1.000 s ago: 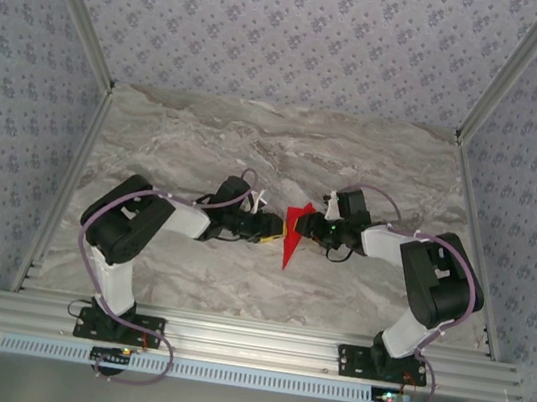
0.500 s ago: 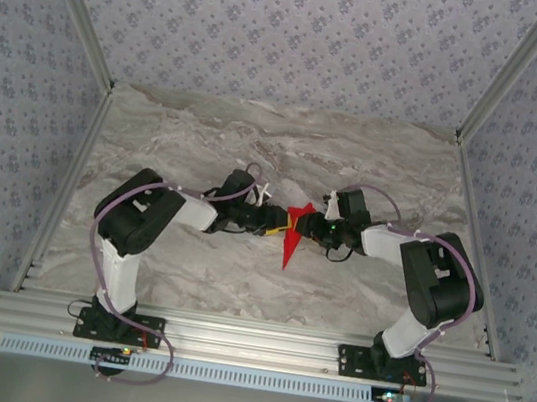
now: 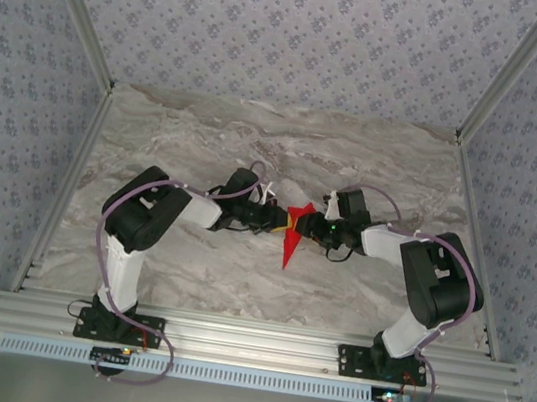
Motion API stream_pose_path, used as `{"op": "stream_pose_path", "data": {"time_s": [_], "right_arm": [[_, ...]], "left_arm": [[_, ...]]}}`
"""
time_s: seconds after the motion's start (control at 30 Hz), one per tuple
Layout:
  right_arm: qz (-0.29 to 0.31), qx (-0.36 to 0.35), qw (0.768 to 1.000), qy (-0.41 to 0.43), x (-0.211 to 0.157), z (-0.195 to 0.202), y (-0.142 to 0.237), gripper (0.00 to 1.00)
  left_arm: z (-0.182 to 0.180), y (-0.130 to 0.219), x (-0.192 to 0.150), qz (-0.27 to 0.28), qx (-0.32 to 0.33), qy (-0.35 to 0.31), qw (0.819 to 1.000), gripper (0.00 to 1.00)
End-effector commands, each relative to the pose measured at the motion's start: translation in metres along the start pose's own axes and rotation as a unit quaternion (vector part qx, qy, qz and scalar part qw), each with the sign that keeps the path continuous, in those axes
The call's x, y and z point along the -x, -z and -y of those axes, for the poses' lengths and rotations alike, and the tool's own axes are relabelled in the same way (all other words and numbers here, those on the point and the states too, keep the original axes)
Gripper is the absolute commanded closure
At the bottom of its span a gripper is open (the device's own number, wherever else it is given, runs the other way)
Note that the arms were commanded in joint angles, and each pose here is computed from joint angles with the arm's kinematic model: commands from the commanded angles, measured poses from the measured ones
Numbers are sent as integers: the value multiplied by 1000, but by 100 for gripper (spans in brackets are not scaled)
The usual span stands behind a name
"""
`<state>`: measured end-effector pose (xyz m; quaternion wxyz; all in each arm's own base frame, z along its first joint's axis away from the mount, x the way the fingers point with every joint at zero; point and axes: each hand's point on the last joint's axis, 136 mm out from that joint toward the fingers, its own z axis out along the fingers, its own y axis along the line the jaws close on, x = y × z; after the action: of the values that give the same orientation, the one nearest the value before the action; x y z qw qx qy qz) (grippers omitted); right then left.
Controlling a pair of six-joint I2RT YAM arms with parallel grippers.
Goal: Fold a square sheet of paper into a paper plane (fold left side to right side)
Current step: Fold the wing for the fifth time at the center of the table.
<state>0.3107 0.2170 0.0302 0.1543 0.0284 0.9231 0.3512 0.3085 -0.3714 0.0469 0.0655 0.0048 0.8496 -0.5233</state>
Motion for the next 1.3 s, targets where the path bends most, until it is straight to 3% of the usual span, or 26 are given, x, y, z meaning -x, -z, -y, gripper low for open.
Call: {"op": "stream_pose_path", "data": {"time_s": [0.0,0.23,0.43,0.67,1.27], "right_arm": [[-17,-13,1000,-14,-9,15,-5,51],[37,54,998,-24,31,-5,27,47],[51,80,995,-30,51,-15,32,39],[45,86,995,-38,56,-17,19,30],[9,45,998,-52,48,-2,-7,30]], "left_arm": [[6,1,7,1,-10,-16,1000,100],[10,1,9,-4,-9,-29,1000,100],[11,1,9,-8,-8,-35,999,100],[9,0,8,-11,-6,-34,999,100],[6,-1,9,-13,-1,-37,999,100]]}}
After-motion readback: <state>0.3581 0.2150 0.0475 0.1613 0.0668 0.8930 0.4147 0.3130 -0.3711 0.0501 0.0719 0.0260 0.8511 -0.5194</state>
